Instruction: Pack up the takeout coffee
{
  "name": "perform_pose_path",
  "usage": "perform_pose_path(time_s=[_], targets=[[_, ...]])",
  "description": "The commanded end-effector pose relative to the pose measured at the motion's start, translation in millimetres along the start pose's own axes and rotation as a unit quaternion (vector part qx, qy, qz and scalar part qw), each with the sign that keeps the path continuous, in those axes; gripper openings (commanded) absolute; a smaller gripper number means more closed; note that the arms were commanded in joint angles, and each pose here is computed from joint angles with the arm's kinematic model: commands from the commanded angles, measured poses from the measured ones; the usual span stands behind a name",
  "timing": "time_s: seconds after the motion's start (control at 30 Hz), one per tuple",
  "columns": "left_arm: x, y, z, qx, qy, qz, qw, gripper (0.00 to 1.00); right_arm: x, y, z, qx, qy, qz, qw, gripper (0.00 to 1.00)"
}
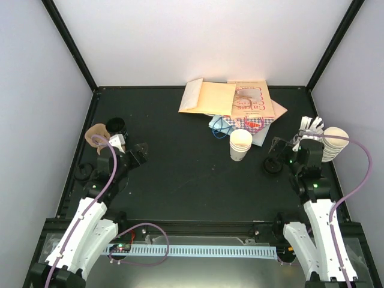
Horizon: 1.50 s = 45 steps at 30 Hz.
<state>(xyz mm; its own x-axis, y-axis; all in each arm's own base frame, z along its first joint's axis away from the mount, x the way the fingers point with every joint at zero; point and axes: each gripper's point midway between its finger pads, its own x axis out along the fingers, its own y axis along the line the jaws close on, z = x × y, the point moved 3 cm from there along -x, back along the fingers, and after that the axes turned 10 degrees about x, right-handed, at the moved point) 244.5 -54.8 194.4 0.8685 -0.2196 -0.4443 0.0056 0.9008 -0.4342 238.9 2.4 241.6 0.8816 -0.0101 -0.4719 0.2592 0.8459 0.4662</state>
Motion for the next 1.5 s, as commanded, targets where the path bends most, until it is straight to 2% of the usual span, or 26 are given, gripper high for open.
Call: perform_pose_path(time_s=[0.0,0.2,0.3,0.53,0.7,0.8,0.97,1.1,1.3,1.47], targets=[[-1,-6,-2,-0.026,0.02,-0.009,0.999,0.99,-2,4,3,0.016,0.023,-0.009,1.0,1.0],[8,-17,-7,-0.035,0.024,-0.057,0.997,0.99,15,14,6,0.054,0.063,-0.013,0.996,1.0],[13,-12,-9,-0.031,0.028,-0.042,0.998,0.99,32,21,8,0.057,0.085,-0.017,0.995,1.0],[46,-26,-10,-0.02,0.109,-0.052,0.993,0.99,62,56,17,0.024,0.118,-0.016,0.993,1.0],[60,-36,9,0.051,0.117,-0.059,0.99,0.99,80,74,24,0.025,0.132,0.006,0.991,1.0],[68,-30,11,0.054,0.133,-0.045,0.989,0.99,94,86,31,0.03,0.145,0.017,0.989,1.0],[72,-36,8,0.036,0.122,-0.115,0.985,0.99,126,98,32,0.023,0.186,0.029,0.982,1.0],[71,-30,9,0.043,0.121,-0.107,0.986,0.99,149,119,34,0.022,0.201,0.078,0.976,1.0],[61,-17,17,0.037,0.084,-0.094,0.991,0.99,196,138,26,0.027,0.258,0.102,0.96,1.0],[62,-18,13,0.034,0.087,-0.118,0.989,0.99,234,148,18,0.035,0.277,0.098,0.955,1.0]])
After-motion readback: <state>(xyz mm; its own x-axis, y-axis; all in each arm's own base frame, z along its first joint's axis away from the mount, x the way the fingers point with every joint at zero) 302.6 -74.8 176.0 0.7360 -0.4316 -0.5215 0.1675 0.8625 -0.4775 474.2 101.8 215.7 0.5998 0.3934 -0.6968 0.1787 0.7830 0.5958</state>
